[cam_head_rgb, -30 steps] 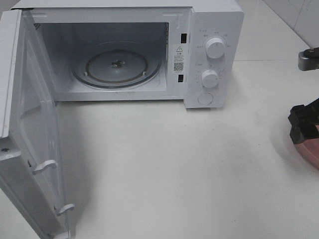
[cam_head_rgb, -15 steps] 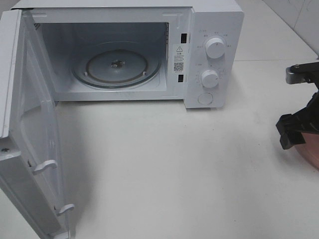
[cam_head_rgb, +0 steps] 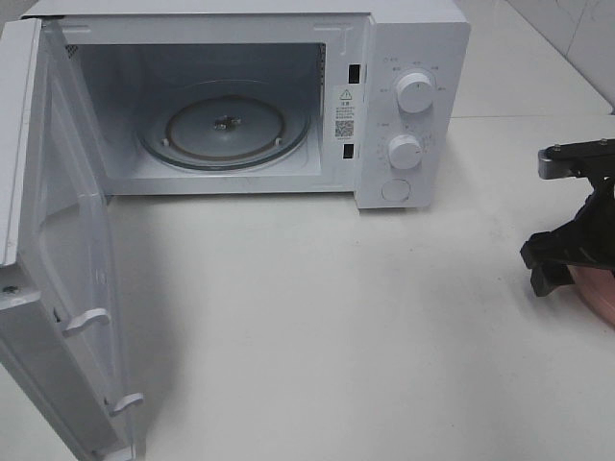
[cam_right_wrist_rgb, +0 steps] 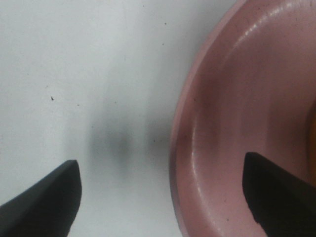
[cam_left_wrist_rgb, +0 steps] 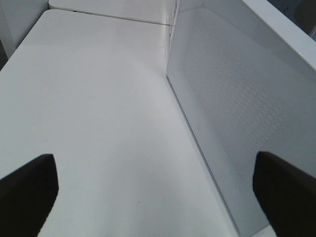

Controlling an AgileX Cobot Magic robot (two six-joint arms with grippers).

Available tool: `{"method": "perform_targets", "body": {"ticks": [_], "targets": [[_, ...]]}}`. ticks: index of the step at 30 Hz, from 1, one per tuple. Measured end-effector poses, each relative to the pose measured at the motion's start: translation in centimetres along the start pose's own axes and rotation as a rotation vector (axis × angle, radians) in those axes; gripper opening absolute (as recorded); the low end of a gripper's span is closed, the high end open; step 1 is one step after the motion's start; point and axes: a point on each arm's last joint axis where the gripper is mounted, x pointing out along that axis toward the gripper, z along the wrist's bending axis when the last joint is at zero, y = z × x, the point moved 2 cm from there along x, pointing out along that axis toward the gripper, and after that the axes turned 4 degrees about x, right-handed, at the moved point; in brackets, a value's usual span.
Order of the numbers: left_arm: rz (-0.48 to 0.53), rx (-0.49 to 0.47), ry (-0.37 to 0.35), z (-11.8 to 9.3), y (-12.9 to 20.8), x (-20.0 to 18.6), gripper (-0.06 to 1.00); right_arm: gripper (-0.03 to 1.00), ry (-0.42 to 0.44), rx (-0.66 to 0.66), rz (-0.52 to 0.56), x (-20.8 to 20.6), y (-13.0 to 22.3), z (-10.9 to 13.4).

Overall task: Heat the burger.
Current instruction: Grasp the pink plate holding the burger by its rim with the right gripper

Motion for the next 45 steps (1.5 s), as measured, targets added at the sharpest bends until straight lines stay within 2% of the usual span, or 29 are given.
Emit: {"method": "perform_targets", "body": {"ticks": [23, 26, 27, 28, 30, 31, 32, 33, 34, 35, 36, 37, 38, 39, 40, 41, 45], "targets": [[0.0, 0.0, 0.0, 0.0, 0.0, 0.0, 0.99, 0.79, -0.009, -0.023, 0.027, 2.5, -0.6, 0.3], [0.0, 0.0, 0.0, 0.0, 0.0, 0.0, 0.99, 0.74, -0.009, -0.024, 0.027, 2.5, -0.6, 0.3], [0.0, 0.0, 0.0, 0.0, 0.0, 0.0, 0.99, 0.68, -0.009, -0.024, 0.028, 2.5, -0.5, 0.3], [0.0, 0.0, 0.0, 0.0, 0.0, 0.0, 0.99, 0.68, -0.009, -0.024, 0.028, 2.5, -0.5, 0.3], [0.0, 0.0, 0.0, 0.0, 0.0, 0.0, 0.99, 0.59, -0.006, -0.027, 0.035, 2.5, -0.5, 0.3], [0.0, 0.0, 0.0, 0.0, 0.0, 0.0, 0.99, 0.59, -0.006, -0.027, 0.035, 2.5, -0.5, 0.3], [0.0, 0.0, 0.0, 0.0, 0.0, 0.0, 0.99, 0.51, -0.003, -0.031, 0.04, 2.5, -0.5, 0.2], [0.0, 0.0, 0.0, 0.0, 0.0, 0.0, 0.99, 0.47, -0.002, -0.032, 0.041, 2.5, -0.4, 0.2], [0.0, 0.0, 0.0, 0.0, 0.0, 0.0, 0.99, 0.47, -0.002, -0.032, 0.041, 2.5, -0.4, 0.2], [0.0, 0.0, 0.0, 0.0, 0.0, 0.0, 0.99, 0.39, 0.0, -0.036, 0.041, 2.5, -0.4, 0.2], [0.0, 0.0, 0.0, 0.0, 0.0, 0.0, 0.99, 0.35, 0.003, -0.042, 0.041, 2.5, -0.4, 0.1], [0.0, 0.0, 0.0, 0.0, 0.0, 0.0, 0.99, 0.35, 0.003, -0.042, 0.041, 2.5, -0.4, 0.1], [0.0, 0.0, 0.0, 0.0, 0.0, 0.0, 0.99, 0.26, 0.006, -0.048, 0.04, 2.5, -0.5, 0.1], [0.0, 0.0, 0.0, 0.0, 0.0, 0.0, 0.99, 0.26, 0.006, -0.048, 0.04, 2.5, -0.5, 0.1], [0.0, 0.0, 0.0, 0.0, 0.0, 0.0, 0.99, 0.18, 0.009, -0.056, 0.04, 2.5, -0.5, 0.1], [0.0, 0.0, 0.0, 0.0, 0.0, 0.0, 0.99, 0.15, 0.011, -0.059, 0.038, 2.4, -0.5, 0.0], [0.0, 0.0, 0.0, 0.0, 0.0, 0.0, 0.99, 0.08, 0.013, -0.063, 0.036, 2.3, -0.6, 0.0]]}}
